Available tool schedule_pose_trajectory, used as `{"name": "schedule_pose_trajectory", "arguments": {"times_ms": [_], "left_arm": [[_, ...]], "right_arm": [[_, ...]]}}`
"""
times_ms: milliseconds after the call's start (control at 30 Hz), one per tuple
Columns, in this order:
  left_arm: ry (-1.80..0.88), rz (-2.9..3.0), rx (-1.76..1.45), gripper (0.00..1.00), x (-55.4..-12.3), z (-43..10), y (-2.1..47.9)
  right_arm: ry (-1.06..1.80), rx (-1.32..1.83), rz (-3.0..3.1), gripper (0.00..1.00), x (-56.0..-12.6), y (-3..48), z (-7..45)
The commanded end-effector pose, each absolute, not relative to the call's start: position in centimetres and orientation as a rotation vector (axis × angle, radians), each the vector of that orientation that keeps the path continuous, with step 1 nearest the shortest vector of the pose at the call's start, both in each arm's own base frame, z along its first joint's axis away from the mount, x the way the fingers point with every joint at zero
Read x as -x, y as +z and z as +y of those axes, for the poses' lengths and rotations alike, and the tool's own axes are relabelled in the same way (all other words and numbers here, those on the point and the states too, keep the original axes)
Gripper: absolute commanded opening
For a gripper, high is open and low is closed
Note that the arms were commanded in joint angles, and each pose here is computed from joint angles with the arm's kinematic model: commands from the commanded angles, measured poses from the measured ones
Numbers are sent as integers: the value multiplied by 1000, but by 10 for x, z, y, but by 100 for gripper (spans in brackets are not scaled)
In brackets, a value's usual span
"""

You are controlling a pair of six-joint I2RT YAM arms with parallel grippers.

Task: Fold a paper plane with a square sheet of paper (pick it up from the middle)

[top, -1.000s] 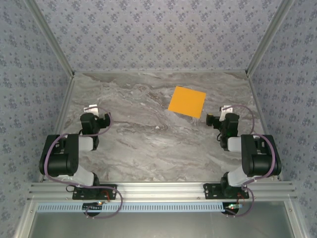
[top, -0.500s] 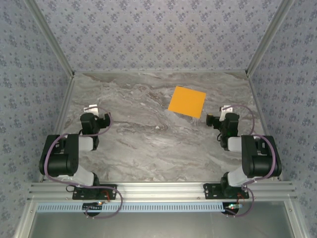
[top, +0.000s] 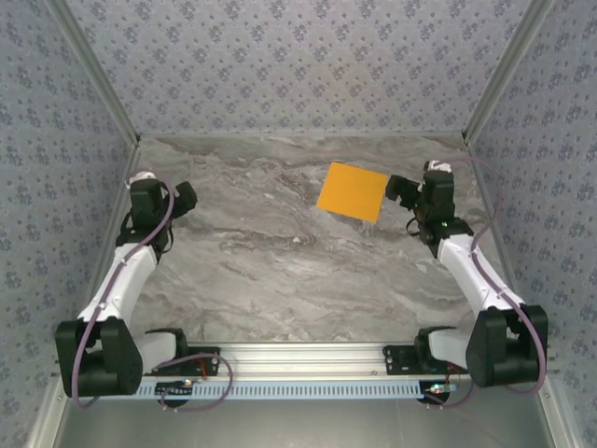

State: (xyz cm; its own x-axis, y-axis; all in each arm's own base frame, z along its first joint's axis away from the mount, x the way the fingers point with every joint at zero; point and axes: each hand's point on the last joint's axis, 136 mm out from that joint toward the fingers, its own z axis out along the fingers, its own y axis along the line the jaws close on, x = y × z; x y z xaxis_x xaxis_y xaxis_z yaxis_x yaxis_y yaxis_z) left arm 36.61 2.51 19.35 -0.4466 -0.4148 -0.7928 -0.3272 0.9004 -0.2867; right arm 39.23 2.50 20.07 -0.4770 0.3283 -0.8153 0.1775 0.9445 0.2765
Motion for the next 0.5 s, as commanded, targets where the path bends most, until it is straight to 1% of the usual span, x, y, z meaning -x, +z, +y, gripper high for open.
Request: {"name": "schedule_pose_trajectory", "arguments": {"times_ms": [0,100,200,333,467], "left_arm": [[-197,2271,634,99,-327,11,171],[-306,2289,574,99,-318,-6,179],[-371,2319,511,99,-311,-18,179],[-379,2333,482,99,-306,-22,176],[-377,2327,473,99,-307,-22,176]], "right_arm": [[314,-521,2358,100,-377,153,59],[424,-440,2487,100,-390,132,105],[467,-399,2554,99,-401,114,141],[543,-400,2556,99,-430,109,174],[536,-417,2594,98,-453,93,189]]}}
